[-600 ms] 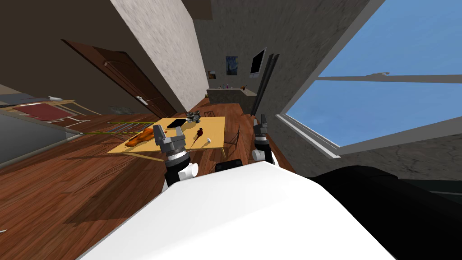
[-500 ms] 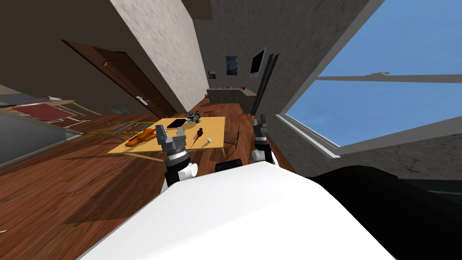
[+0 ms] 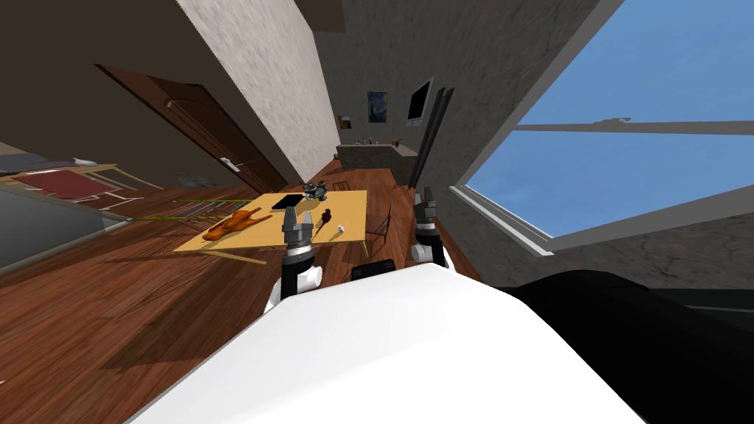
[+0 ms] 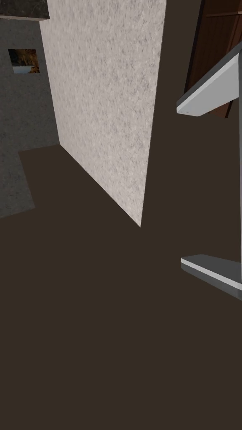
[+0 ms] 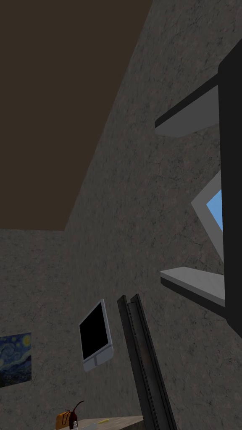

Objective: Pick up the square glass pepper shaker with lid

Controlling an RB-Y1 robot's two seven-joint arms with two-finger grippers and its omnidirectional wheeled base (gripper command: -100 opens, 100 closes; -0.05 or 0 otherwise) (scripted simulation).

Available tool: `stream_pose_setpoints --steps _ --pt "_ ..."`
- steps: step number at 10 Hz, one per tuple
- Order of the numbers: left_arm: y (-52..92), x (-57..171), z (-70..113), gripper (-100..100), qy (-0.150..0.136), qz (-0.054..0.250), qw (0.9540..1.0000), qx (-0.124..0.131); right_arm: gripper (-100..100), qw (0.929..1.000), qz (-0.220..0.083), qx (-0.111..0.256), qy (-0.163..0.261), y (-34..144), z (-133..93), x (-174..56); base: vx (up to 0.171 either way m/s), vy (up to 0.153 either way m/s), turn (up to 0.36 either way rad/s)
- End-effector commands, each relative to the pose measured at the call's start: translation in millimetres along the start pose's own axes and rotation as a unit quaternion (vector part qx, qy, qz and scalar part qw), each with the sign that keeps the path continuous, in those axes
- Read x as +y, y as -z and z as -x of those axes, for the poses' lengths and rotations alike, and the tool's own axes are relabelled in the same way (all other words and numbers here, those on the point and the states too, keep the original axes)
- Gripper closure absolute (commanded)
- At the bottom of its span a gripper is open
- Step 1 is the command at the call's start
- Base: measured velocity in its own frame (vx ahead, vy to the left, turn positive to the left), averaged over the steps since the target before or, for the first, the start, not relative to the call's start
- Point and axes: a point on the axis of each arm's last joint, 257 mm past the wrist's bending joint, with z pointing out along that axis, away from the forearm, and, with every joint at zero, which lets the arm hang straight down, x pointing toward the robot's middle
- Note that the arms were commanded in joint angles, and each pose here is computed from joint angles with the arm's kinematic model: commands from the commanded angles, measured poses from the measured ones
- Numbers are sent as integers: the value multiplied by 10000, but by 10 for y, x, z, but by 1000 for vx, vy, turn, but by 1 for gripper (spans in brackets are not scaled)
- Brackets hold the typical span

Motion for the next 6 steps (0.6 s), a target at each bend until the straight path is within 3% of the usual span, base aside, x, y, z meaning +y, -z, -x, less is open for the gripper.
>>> stream_pose_setpoints --steps 1,3,5,6 --pt "63 257 -40 -100 -189 301 9992 157 0 10000 0 0 0 0 0 0 0 18 -15" --pt "112 550 -86 -100 -443 622 9965 333 0 10000 0 0 0 0 0 0 -3 21 -16" --pt "208 918 -121 -100 -708 1027 9909 507 0 10000 0 0 0 0 0 0 -6 18 -22" --pt "240 974 -122 -100 -705 1093 9902 513 0 10000 0 0 0 0 0 0 -3 12 -5"
